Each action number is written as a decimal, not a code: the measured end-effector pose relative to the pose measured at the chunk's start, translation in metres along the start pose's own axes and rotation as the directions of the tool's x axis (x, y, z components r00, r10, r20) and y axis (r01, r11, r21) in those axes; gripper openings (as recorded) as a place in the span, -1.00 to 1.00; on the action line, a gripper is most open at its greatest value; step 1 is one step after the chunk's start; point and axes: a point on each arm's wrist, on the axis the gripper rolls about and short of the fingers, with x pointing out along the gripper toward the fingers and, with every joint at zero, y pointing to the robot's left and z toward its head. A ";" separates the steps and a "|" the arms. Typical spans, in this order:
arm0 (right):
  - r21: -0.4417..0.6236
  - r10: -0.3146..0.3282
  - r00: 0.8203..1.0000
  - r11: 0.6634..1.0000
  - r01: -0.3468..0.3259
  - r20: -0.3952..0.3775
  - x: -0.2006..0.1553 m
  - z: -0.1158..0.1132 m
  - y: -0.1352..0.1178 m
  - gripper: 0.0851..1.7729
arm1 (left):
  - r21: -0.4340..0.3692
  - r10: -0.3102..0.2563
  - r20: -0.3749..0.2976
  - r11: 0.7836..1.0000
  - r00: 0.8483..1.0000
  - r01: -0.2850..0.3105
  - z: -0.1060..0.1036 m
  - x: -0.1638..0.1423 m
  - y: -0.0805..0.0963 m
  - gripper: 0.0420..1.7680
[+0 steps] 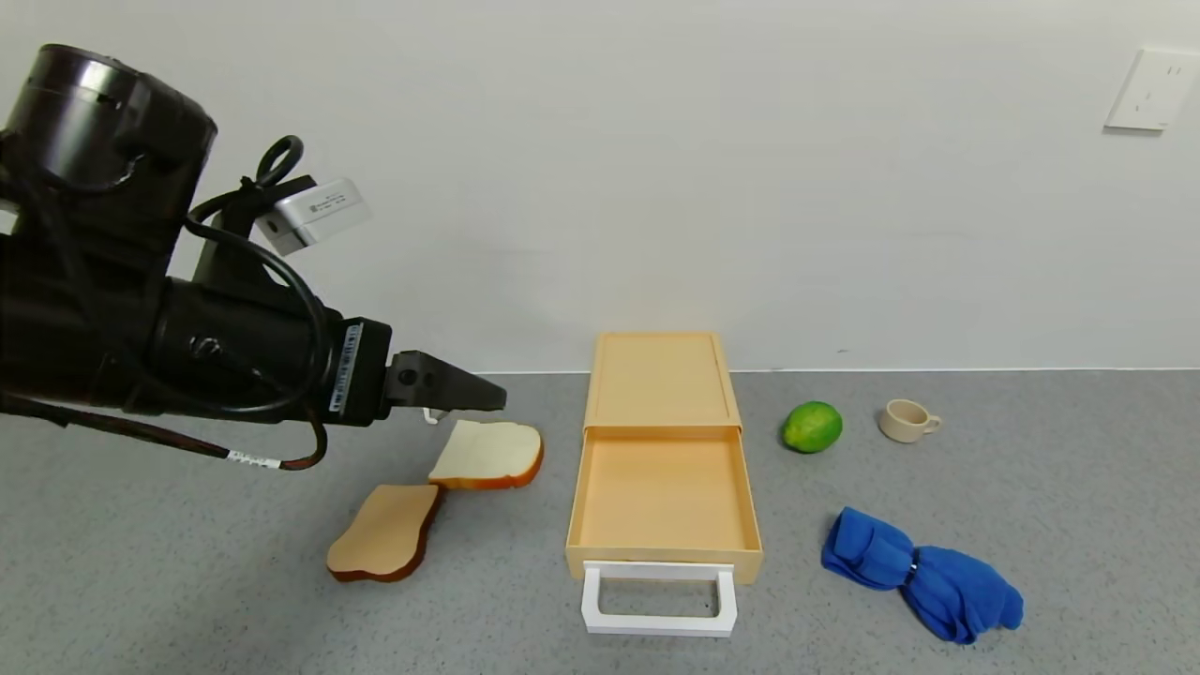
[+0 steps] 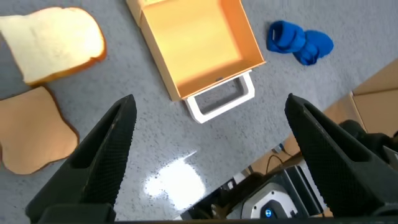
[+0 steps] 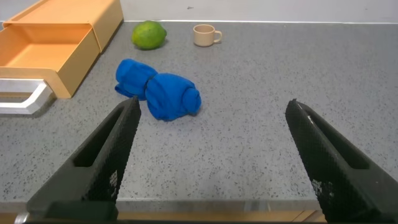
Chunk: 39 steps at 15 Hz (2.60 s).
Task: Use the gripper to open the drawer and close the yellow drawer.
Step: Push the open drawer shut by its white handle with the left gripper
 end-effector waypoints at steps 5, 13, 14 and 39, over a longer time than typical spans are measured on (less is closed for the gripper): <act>0.000 0.000 1.000 1.000 0.000 0.000 0.000 0.000 0.000 0.93 | -0.016 0.015 0.004 1.000 1.000 -0.015 -0.011 -0.006 0.005 0.94; 0.000 0.000 1.000 1.000 0.000 0.001 0.000 0.000 0.000 0.93 | -0.017 0.014 0.001 1.000 1.000 -0.014 -0.013 -0.007 0.005 0.94; 0.000 0.000 1.000 1.000 0.000 0.000 0.000 0.000 0.000 0.93 | -0.017 0.014 -0.002 1.000 1.000 -0.014 -0.014 -0.006 0.005 0.94; 0.000 0.000 1.000 1.000 0.000 0.000 0.000 0.000 0.000 0.93 | -0.153 0.305 -0.334 0.916 0.892 -0.370 -0.028 0.129 -0.098 0.94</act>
